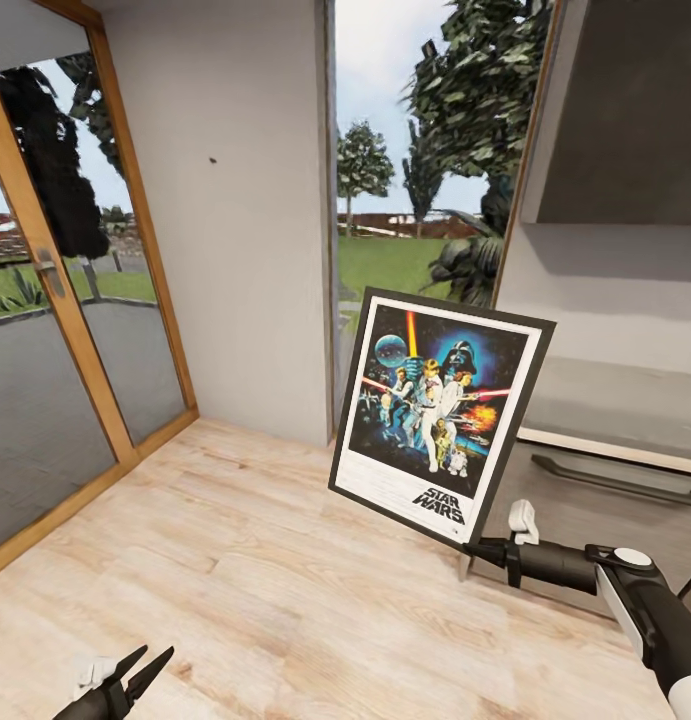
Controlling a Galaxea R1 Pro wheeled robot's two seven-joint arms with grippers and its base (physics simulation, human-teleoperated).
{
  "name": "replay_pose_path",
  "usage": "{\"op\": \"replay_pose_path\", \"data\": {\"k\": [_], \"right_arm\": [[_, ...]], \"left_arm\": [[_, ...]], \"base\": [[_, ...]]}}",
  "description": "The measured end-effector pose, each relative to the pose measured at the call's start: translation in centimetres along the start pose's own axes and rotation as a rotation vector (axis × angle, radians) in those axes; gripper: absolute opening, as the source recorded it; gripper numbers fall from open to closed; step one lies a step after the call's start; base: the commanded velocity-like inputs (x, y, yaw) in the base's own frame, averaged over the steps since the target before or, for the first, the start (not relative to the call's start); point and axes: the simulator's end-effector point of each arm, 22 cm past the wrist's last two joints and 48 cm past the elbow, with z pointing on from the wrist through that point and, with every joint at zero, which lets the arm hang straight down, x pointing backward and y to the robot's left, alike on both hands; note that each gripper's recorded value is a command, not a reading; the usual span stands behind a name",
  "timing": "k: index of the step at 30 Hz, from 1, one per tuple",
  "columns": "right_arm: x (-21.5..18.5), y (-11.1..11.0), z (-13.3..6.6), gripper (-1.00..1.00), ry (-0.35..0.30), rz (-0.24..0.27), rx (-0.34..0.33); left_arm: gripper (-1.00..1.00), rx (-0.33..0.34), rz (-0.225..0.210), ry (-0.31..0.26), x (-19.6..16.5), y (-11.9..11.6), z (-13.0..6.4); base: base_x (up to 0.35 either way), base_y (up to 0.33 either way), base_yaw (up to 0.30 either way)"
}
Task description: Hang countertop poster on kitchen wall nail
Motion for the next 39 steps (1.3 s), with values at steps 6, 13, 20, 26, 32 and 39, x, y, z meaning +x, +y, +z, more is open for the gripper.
{"op": "replay_pose_path", "data": {"k": [6, 13, 20, 26, 32, 39], "right_arm": [[-0.7, 0.3, -0.3, -1.00, 0.000, 0.001, 0.000], [-1.4, 0.7, -0.6, -1.00, 0.001, 0.002, 0.000], [-2.1, 1.1, -0.9, -1.00, 0.001, 0.002, 0.000], [-2.7, 1.4, -1.2, -1.00, 0.001, 0.002, 0.000], [-3.3, 1.7, -1.5, -1.00, 0.001, 0.001, 0.000], [-3.9, 2.1, -1.8, -1.00, 0.000, 0.000, 0.000]], "left_arm": [[1.00, -0.001, 0.000, 0.000, -0.6, -0.5, -0.3], [1.00, -0.001, 0.000, 0.001, -1.2, -1.0, -0.6], [1.00, 0.000, 0.000, 0.001, -1.8, -1.6, -1.0], [1.00, 0.000, 0.000, 0.003, -2.2, -2.1, -1.2], [1.00, 0.001, 0.000, 0.003, -2.7, -2.5, -1.5], [1.00, 0.002, -0.001, 0.004, -3.1, -3.1, -1.8]], "base": [[0.000, 0.000, 0.000], [0.000, 0.000, 0.000], [0.000, 0.000, 0.000], [0.000, 0.000, 0.000], [0.000, 0.000, 0.000], [0.000, 0.000, 0.000]]}}
